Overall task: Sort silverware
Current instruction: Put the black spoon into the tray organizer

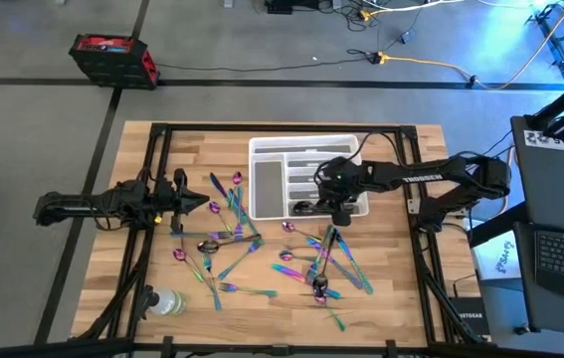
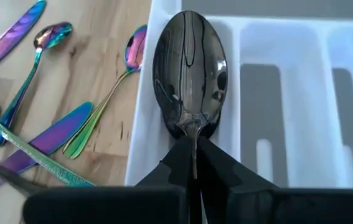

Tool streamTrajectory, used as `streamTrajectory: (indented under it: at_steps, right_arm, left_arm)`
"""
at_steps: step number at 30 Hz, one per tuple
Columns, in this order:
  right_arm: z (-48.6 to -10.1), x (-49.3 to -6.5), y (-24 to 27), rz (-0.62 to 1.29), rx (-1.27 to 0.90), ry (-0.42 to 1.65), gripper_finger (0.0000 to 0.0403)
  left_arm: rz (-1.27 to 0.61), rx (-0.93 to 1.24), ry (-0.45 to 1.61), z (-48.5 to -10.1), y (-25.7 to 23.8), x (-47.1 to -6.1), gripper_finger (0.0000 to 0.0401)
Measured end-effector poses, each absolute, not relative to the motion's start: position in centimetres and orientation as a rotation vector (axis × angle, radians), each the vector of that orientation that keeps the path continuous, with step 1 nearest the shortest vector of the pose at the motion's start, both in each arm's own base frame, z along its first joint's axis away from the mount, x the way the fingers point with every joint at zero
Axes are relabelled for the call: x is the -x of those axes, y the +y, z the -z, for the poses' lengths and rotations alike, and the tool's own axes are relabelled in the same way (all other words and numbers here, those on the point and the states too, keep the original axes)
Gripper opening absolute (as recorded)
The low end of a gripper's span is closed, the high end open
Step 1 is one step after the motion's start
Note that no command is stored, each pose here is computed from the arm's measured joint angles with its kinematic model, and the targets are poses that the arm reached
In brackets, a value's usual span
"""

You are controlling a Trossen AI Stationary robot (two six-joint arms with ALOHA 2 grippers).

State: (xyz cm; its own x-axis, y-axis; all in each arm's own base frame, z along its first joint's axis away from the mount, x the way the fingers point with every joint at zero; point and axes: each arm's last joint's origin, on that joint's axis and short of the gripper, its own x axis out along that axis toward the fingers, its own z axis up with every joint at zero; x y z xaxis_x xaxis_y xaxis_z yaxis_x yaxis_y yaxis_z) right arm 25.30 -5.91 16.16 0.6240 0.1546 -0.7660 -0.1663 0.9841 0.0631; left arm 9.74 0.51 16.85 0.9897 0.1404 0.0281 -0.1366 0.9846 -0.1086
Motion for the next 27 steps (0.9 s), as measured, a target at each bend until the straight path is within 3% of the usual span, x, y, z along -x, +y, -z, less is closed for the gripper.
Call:
streamTrajectory:
  at_steps: [6, 17, 23, 27]
  right_arm:
    - [-15.9, -25.1, -5.9, -0.170, 0.018, 0.892, 0.0011]
    - [-16.9, -26.1, -6.1, -0.119, -0.022, 0.819, 0.0079]
    - [-22.5, -30.4, -4.7, -0.156, 0.070, 0.563, 0.0089]
    - [-23.6, -35.0, -3.0, -0.185, 0.157, 0.432, 0.0087]
  left_arm:
    - [-0.139, 0.107, -0.035, -16.8, 0.5, -9.7, 0.0000]
    - [-0.140, 0.107, -0.035, -16.8, 0.5, -9.7, 0.0000]
    - [-0.140, 0.107, -0.036, -16.9, 0.5, -9.7, 0.0000]
    - [-0.140, 0.107, -0.035, -16.8, 0.5, -9.7, 0.0000]
